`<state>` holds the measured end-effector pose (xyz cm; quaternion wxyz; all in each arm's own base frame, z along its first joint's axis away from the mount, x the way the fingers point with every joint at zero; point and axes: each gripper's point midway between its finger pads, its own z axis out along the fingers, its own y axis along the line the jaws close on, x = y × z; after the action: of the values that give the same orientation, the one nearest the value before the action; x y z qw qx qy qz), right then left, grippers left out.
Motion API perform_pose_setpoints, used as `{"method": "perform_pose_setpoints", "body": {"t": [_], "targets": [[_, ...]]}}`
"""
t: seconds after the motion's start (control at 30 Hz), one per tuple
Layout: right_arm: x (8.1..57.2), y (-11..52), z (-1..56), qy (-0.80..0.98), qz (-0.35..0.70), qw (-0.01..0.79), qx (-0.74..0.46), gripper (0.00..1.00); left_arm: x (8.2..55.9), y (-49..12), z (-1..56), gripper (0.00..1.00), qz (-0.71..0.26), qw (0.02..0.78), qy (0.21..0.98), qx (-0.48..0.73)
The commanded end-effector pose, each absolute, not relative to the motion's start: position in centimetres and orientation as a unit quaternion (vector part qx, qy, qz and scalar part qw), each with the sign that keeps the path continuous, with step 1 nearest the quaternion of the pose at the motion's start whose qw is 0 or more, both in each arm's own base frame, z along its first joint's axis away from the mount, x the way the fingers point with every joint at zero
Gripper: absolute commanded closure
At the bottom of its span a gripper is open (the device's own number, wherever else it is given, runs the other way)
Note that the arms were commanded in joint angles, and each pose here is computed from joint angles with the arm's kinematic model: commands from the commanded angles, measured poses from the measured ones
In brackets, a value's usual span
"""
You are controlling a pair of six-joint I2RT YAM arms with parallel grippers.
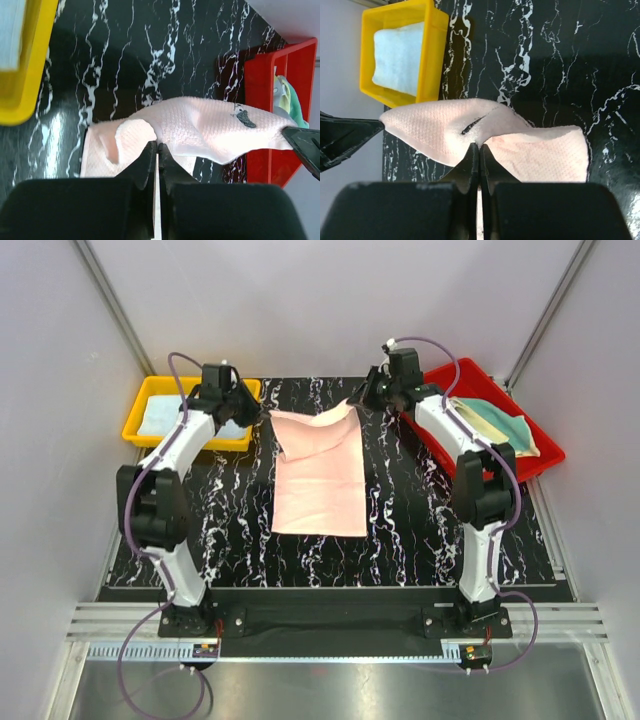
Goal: Fold and stack the towels
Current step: Fold the towel
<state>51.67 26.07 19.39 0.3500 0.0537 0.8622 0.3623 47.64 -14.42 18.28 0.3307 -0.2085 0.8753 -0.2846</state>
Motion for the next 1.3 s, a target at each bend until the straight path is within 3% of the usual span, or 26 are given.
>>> {"method": "perform_pose_setpoints", "body": {"t": [0.0, 0.3, 0.83, 1.27], "targets": [[52.9, 26.4, 20.1, 0.854, 0.370, 0.365, 0.013, 1.00, 49.6, -15.5, 20.5, 1.00, -0.335, 0.352, 0.861, -0.148], [53.8, 27.0, 21.3, 0.825, 0.384, 0.414, -0.032, 1.00, 51.2, -17.2, 20.9, 1.00, -0.371, 0.375, 0.848, -0.063], [54.6, 27.2, 22.1, 0.794, 0.413, 0.445, -0.047, 1.00, 53.9, -16.9, 22.2, 1.00, -0.348, 0.424, 0.836, -0.004], [53.8, 26.3, 19.0, 0.821, 0.412, 0.395, -0.024, 1.00, 52.0, -15.9, 18.4, 1.00, -0.323, 0.355, 0.877, -0.033]]}}
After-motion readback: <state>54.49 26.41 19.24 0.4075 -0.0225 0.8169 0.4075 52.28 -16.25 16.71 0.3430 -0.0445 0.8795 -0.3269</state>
